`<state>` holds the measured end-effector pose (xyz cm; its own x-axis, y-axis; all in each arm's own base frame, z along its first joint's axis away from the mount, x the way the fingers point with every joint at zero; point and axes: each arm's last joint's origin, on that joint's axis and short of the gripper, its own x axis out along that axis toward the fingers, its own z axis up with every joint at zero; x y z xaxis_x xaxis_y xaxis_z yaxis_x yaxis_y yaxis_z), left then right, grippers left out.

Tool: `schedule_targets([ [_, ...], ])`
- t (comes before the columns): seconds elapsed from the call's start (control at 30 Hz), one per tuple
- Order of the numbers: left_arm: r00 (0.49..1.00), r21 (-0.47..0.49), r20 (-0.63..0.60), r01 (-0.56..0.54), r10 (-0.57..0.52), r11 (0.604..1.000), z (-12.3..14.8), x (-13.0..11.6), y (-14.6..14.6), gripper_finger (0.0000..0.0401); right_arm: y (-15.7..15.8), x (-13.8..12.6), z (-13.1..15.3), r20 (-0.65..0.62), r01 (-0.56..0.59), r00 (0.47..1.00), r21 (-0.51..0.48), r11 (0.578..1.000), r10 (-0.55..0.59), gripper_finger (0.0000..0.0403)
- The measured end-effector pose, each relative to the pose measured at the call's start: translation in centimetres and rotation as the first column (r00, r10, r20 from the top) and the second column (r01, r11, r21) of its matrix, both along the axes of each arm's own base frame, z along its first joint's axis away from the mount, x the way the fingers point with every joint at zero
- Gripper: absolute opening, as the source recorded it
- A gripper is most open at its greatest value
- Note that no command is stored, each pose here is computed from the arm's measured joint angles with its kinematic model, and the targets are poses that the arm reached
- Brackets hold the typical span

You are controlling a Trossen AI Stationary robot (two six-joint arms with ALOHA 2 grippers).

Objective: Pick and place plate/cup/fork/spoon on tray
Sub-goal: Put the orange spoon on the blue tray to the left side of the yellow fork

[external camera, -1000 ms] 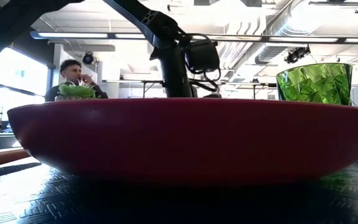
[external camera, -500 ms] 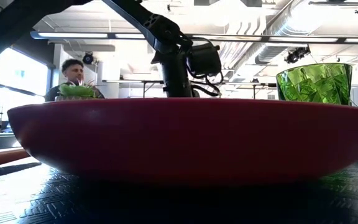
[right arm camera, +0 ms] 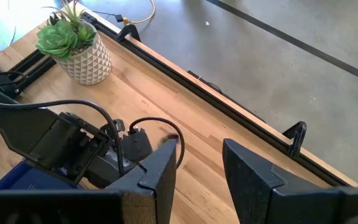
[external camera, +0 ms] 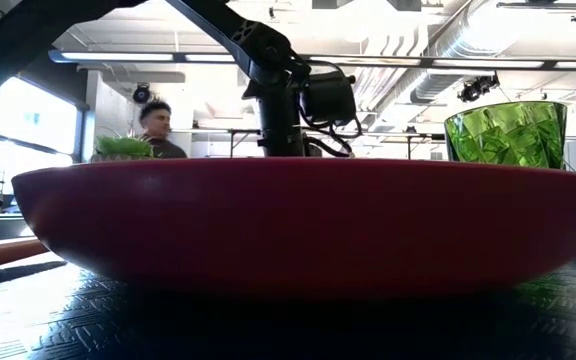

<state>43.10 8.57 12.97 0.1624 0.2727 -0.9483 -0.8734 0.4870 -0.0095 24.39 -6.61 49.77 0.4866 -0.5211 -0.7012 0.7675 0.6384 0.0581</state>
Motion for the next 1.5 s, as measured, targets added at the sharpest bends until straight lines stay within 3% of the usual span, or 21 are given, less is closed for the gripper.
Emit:
schedule_targets([
  [0.2,0.999,-0.007,-0.015,0.044,-0.044,0.999,0.0,0.0,-0.1,0.0044,0.0,0.0,0.0,0.000,0.000,1.000,0.000,1.000,0.000,0.0124],
  [0.63,0.997,-0.074,0.006,0.080,-0.080,0.994,1.2,-0.3,-0.9,0.0044,0.0,0.0,0.0,-0.004,-0.005,1.000,-0.004,1.000,0.005,0.0124],
  [1.03,0.995,-0.070,0.018,0.101,-0.100,0.992,3.3,-0.8,-2.4,0.0044,0.0,0.0,0.0,-0.008,-0.010,1.000,-0.007,1.000,0.010,0.0124],
  [1.5,0.998,-0.049,0.056,0.036,-0.033,0.998,10.0,-3.6,-5.9,0.0044,0.0,0.0,0.0,-0.020,-0.030,0.999,-0.015,0.999,0.029,0.0124],
])
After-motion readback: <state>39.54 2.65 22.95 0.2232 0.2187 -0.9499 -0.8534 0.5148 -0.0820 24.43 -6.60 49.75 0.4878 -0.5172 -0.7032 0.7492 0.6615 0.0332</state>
